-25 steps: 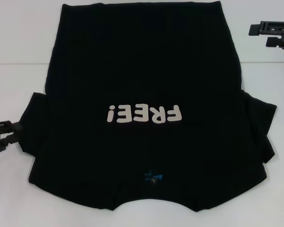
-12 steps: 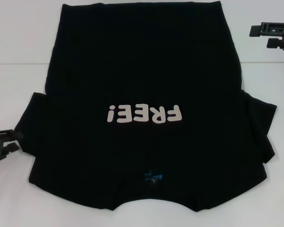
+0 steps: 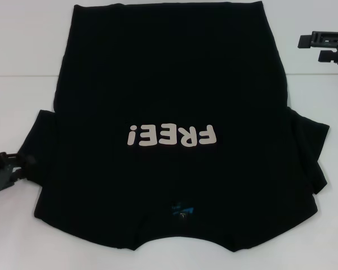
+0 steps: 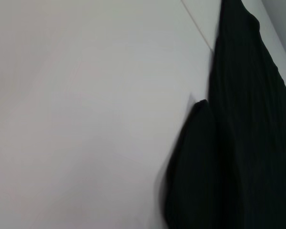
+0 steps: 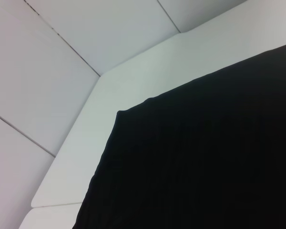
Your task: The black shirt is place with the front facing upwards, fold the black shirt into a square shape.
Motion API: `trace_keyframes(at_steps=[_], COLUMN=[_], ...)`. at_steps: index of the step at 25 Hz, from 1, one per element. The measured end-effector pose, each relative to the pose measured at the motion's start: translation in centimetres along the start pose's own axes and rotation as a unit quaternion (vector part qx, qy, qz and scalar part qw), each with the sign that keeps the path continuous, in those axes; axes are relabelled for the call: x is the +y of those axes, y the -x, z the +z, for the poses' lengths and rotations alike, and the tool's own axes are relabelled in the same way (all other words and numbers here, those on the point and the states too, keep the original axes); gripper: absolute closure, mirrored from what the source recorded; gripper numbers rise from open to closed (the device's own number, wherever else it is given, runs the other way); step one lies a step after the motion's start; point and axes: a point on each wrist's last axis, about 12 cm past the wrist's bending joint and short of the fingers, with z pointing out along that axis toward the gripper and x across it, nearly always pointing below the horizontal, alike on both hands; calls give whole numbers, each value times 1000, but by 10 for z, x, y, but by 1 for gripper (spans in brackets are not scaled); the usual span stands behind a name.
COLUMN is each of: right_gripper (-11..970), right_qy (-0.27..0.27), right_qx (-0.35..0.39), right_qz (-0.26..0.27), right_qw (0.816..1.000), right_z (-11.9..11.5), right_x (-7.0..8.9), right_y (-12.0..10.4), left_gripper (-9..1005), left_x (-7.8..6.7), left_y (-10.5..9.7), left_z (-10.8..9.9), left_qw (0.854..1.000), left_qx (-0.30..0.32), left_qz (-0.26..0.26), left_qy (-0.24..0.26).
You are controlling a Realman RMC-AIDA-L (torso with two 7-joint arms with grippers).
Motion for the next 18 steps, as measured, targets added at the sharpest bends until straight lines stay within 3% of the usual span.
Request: trace_keyframes(at_steps=[6, 12, 18], right_gripper=[44, 44, 44], right_qy=[-5, -5, -6], right_qx=[-4, -6, -6], right_qz=[2, 4, 6], right_qw=[1000, 1000, 1000], right_z=[-1, -2, -3], right_x=[-3, -3, -5], right_y=[1, 0, -1], left_gripper=[603, 792, 914], left_x=[-5, -5, -10], left_y=[2, 4, 7], left_z=[5, 5, -1], left_qw=[1000, 1000, 1000], left_qx=[17, 18, 15], left_qz=[12, 11, 23], left_qy=[14, 23, 5])
